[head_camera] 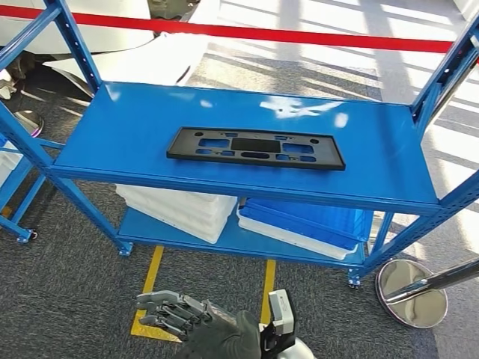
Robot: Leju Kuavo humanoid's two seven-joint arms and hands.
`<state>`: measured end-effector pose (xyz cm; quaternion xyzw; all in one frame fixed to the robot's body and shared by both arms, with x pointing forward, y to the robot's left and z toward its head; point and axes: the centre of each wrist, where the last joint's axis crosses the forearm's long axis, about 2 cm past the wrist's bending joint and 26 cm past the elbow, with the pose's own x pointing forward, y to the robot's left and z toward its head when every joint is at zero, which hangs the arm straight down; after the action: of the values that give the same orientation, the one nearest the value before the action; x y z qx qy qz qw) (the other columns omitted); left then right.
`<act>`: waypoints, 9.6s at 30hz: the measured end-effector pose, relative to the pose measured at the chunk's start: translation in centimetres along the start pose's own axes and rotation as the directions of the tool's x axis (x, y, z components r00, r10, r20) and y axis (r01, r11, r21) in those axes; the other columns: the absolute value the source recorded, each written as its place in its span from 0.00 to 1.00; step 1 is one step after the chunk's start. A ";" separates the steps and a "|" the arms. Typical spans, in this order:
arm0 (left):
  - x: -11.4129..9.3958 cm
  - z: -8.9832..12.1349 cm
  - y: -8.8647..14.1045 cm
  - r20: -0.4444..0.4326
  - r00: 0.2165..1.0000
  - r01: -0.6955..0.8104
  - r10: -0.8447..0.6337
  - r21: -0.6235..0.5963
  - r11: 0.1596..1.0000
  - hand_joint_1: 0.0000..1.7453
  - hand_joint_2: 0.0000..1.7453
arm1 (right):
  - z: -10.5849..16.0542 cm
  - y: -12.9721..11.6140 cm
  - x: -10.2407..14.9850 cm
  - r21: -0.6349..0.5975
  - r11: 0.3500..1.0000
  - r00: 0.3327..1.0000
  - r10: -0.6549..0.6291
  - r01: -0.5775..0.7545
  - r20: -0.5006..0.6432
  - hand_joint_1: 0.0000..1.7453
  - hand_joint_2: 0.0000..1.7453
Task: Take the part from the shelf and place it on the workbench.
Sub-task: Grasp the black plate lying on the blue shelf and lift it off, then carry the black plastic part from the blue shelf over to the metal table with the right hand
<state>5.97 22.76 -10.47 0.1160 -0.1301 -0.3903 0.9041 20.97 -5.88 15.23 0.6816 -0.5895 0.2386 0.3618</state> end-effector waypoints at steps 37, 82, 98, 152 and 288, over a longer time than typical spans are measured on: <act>0.1 0.0 0.0 0.005 1.000 -0.001 0.001 -0.001 1.000 0.00 0.00 | -0.1 0.0 0.1 0.013 1.000 1.000 -0.003 0.003 0.000 0.00 0.00; -0.3 -0.2 0.5 -0.017 1.000 0.002 -0.001 0.026 1.000 0.00 0.00 | 1.1 0.0 -0.2 -0.060 0.998 0.999 0.033 -0.034 -0.006 0.00 1.00; -1.8 -0.5 1.7 -0.010 1.000 -0.015 0.016 0.084 0.996 0.00 0.00 | 1.9 -1.8 1.3 -0.296 0.487 0.567 0.755 -0.821 -0.329 0.00 1.00; -3.6 -1.5 6.0 -0.046 0.999 -0.014 0.022 0.160 0.987 0.00 0.00 | 3.9 -8.0 5.1 0.349 -0.409 -0.537 0.609 -0.843 -0.584 0.00 1.00; -2.4 -0.9 3.3 0.014 0.998 -0.056 0.054 0.131 0.990 0.00 1.00 | 7.8 -1.3 8.5 -0.276 0.938 0.950 0.262 -0.209 0.170 1.00 1.00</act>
<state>6.93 26.79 -10.61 0.1693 -0.1635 -0.3563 0.9042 23.05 -17.24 16.54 0.5744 -0.7269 0.1315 0.3527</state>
